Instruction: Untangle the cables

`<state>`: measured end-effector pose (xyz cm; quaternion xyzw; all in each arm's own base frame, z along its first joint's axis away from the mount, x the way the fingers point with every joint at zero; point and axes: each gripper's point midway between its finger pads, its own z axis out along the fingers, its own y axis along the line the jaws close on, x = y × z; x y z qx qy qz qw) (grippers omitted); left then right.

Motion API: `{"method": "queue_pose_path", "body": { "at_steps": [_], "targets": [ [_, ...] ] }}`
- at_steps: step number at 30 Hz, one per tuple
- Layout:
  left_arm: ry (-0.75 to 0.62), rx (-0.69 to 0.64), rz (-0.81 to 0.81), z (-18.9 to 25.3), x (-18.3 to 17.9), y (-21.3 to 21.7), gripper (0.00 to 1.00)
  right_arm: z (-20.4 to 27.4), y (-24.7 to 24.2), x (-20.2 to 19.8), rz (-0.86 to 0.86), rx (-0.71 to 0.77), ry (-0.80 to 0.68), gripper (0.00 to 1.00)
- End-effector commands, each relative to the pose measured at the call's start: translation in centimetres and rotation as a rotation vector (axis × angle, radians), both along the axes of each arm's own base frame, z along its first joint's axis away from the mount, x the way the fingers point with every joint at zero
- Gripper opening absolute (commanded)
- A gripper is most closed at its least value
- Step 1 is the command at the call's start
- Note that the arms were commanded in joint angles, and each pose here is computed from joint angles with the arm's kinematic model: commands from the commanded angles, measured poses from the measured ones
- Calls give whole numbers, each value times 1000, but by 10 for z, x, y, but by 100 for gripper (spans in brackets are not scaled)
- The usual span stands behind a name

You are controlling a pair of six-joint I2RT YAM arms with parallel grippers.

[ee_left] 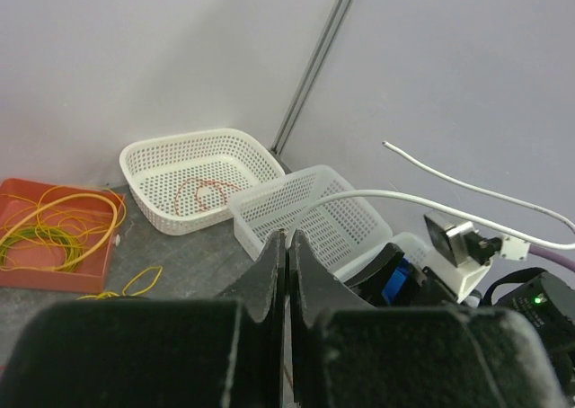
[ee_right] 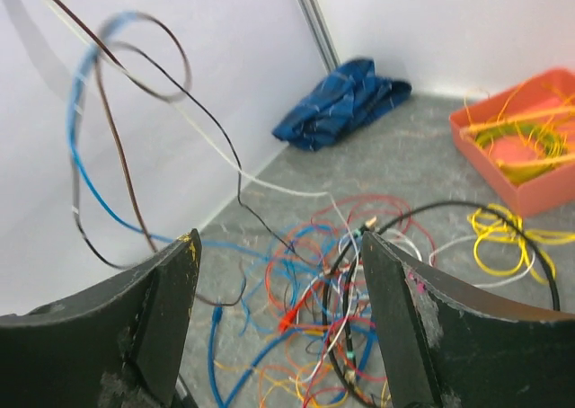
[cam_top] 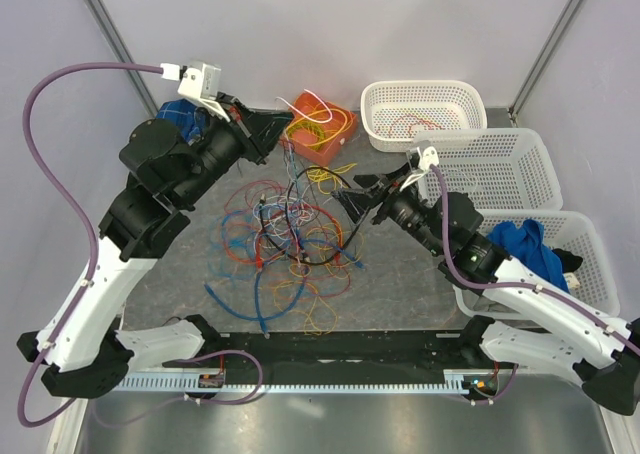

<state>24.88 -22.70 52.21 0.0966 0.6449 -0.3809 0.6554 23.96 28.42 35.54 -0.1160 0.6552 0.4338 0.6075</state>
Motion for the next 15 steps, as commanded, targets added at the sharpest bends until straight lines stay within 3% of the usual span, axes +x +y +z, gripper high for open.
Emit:
{"method": "queue_pose_path", "body": {
  "at_steps": [1, 5, 15],
  "targets": [
    [24, -17, -45, 5, -9, -4, 2, 37, -10, 4, -51, 64, -116, 79],
    [-9, -23, -43, 17, -13, 0, 2, 55, -19, 7, -93, 116, -157, 78],
    [28, 0, -44, 3, -5, -7, 2, 64, 28, -13, 152, 255, -137, 84]
  ]
}}
